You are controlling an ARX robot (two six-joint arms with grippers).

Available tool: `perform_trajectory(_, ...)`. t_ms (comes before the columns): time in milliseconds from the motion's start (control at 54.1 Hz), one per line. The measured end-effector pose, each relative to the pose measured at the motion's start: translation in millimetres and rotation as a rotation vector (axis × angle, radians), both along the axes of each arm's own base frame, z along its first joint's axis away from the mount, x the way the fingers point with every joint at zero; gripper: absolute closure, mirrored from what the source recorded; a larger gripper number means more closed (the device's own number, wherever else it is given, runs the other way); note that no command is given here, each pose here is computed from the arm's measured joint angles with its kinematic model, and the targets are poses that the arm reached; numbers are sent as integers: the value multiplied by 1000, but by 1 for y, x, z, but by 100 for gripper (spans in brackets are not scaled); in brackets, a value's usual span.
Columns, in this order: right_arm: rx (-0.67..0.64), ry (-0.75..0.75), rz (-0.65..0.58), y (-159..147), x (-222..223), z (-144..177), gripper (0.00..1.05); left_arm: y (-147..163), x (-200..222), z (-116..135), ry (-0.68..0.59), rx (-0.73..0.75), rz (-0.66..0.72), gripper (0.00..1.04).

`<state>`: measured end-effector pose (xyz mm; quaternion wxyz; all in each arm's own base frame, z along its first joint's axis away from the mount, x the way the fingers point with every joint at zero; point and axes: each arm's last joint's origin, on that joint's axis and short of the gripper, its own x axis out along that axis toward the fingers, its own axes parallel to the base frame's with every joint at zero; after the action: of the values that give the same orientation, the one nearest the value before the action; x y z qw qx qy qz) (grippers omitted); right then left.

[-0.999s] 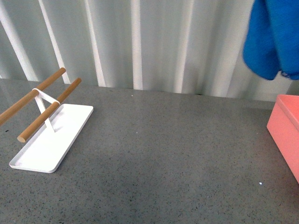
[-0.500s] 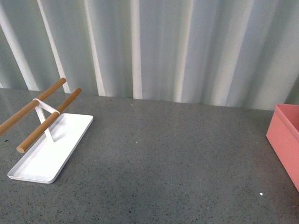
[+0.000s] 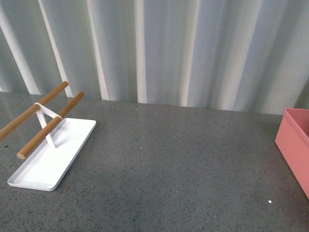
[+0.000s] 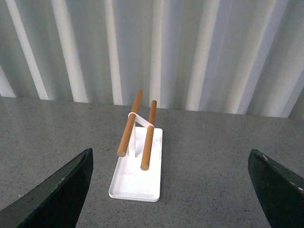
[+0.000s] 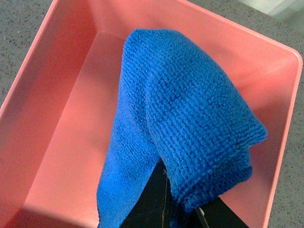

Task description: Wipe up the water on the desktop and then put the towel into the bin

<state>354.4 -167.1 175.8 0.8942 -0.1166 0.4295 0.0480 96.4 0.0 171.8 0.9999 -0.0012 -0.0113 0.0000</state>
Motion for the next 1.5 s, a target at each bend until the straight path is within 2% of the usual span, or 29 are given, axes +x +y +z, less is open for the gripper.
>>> perform_trajectory(130, -33, 117, -55, -2, 2, -18, 100, 0, 0, 0, 0, 0, 0, 7)
perform_trajectory(241, -16, 259, -79, -4, -8, -45, 77, 0, 0, 0, 0, 0, 0, 7)
perform_trajectory(333, -4, 291, -67, -5, -13, -49, 64, 0, 0, 0, 0, 0, 0, 7)
perform_trajectory(537, -22, 296, -38, -6, -14, -43, 36, 0, 0, 0, 0, 0, 0, 7)
perform_trajectory(722, -32, 204, -5, -3, -2, -13, 8, 0, 0, 0, 0, 0, 0, 7)
perform_trajectory(759, -34, 182, -3, -2, 0, -6, 5, 0, 0, 0, 0, 0, 0, 7)
perform_trajectory(925, -27, 2, 22, 11, 10, 30, 7, 0, 0, 0, 0, 0, 0, 7)
perform_trajectory(1018, -33, -152, 58, 28, 7, 51, 7, 0, 0, 0, 0, 0, 0, 7)
perform_trajectory(1129, -32, -348, 122, 60, -20, 70, 7, 0, 0, 0, 0, 0, 0, 7)
perform_trajectory(1314, 58, -535, 208, 105, -95, 70, 7, 0, 0, 0, 0, 0, 0, 7)
perform_trajectory(1499, 68, -591, 147, 120, -157, 48, 7, 0, 0, 0, 0, 0, 0, 7)
